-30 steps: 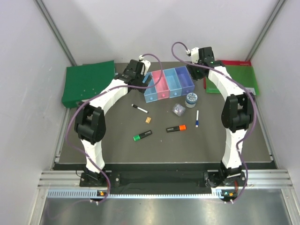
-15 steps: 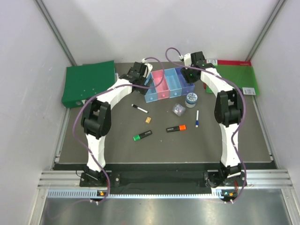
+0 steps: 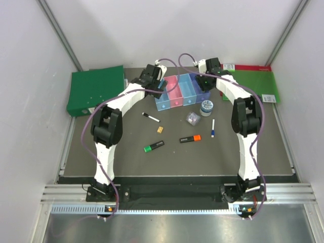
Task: Sort the stationery into containers
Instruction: Move the storage box to the center of the board.
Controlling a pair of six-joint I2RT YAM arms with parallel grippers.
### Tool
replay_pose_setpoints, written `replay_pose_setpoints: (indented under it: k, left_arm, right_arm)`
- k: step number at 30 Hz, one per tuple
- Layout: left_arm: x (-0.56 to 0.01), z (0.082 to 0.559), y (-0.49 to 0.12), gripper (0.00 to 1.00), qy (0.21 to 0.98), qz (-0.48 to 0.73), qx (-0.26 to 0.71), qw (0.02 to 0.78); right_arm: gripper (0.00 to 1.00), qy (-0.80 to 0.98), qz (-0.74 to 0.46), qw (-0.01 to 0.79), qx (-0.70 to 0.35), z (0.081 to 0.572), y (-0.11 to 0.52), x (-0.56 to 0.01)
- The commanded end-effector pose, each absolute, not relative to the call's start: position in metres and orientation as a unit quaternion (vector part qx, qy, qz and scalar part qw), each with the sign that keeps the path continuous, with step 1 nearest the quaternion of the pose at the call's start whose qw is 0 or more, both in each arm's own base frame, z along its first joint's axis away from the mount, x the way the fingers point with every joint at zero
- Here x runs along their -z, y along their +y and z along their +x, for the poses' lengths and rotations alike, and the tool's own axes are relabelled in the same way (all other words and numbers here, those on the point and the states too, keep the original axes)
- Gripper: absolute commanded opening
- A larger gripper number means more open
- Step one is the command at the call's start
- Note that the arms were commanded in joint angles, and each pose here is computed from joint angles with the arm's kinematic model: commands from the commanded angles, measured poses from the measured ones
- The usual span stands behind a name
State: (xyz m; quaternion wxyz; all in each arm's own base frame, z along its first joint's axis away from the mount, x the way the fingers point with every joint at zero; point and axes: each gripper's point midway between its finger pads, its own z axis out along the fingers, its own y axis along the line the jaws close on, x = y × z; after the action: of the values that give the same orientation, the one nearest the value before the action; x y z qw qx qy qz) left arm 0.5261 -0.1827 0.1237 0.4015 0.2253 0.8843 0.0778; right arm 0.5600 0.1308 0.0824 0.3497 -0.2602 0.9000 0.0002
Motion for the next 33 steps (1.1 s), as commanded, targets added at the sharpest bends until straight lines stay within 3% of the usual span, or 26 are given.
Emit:
replay_pose_setpoints:
  k: [1, 14, 24, 33]
  left_arm:
    - [-0.130, 0.537, -0.191, 0.96, 0.880, 0.214, -0.068, 0.420]
    - [-0.108, 0.533, -0.182, 0.96, 0.881, 0.230, -0.090, 0.403]
    - [-0.110, 0.528, -0.180, 0.97, 0.876, 0.240, -0.095, 0.408]
    - [-0.116, 0.525, -0.180, 0.97, 0.875, 0.234, -0.088, 0.414]
  right_arm:
    - [0.51, 0.891, -0.256, 0.374, -0.008, 0.570, 0.137, -0.089]
    - [0.42, 0.905, -0.253, 0.341, -0.017, 0.532, 0.132, -0.075]
    - [0.43, 0.908, -0.251, 0.334, -0.021, 0.509, 0.134, -0.078]
    - [0.59, 0.898, -0.264, 0.351, -0.010, 0.520, 0.139, -0.096]
